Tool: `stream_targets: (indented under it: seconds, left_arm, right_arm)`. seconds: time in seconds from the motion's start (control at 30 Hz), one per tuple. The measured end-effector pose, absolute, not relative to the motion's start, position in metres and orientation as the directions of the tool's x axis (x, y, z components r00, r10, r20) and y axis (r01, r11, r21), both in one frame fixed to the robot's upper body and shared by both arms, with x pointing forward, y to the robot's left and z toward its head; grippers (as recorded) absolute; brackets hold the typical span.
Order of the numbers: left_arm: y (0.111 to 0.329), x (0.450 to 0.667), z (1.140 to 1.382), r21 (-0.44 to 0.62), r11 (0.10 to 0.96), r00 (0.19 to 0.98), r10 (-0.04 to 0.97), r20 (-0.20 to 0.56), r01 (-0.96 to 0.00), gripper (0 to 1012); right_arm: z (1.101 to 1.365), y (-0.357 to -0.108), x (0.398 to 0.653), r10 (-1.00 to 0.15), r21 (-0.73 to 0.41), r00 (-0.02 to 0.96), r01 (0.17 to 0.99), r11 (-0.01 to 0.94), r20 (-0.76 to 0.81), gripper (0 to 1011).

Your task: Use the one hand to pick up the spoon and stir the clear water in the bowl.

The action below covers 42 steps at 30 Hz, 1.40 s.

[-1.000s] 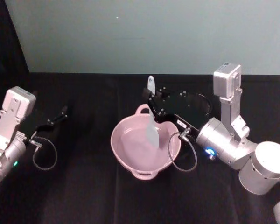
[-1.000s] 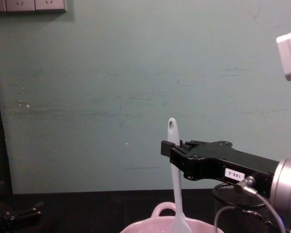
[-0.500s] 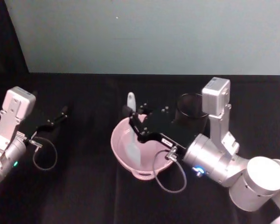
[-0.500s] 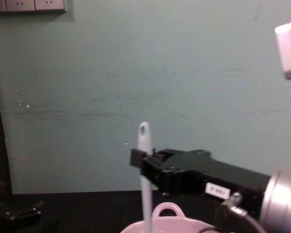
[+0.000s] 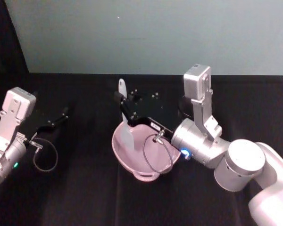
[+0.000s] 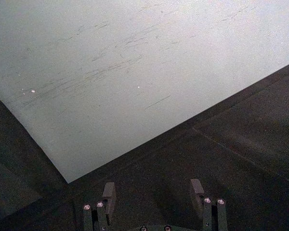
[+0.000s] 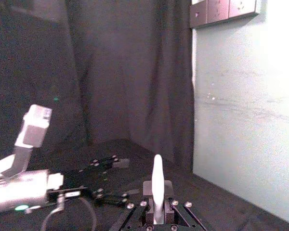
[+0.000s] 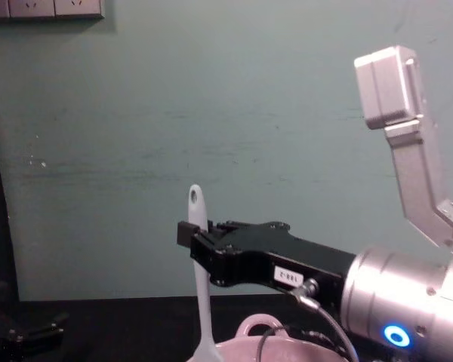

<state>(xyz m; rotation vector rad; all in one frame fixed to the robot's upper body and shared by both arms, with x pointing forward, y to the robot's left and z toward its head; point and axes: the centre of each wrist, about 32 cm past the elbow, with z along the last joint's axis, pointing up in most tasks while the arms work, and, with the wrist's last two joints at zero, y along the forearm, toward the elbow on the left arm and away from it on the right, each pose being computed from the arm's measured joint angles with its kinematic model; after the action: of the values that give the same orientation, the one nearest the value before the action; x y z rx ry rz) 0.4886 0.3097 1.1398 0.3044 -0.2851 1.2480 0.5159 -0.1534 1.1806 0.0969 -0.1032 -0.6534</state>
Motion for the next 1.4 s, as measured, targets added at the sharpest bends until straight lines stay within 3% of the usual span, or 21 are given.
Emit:
stream_targets:
  seconds: [0.27,0.57,1.0,1.4]
  left_arm:
    - [0.31,0.489,1.14,0.07,0.287,0.292,0.88,0.374,-0.955,1011]
    - [0.31,0.489,1.14,0.07,0.287,0.292,0.88,0.374,-0.955,1011]
    - [0.31,0.489,1.14,0.07,0.287,0.292,0.88,0.374,-0.955,1011]
    - [0.31,0.489,1.14,0.07,0.287,0.292,0.88,0.374,-0.955,1011]
  right_arm:
    - [1.18,-0.156,0.537,-0.66,0.115,0.745,0.65,0.751,0.097,121]
    - [1.179,-0.171,0.54,-0.703,0.111,0.702,0.695,0.711,0.111,121]
    - [1.175,-0.198,0.514,-0.728,0.104,0.677,0.721,0.685,0.108,121]
    - [1.172,-0.187,0.484,-0.679,0.13,0.732,0.669,0.732,0.057,121]
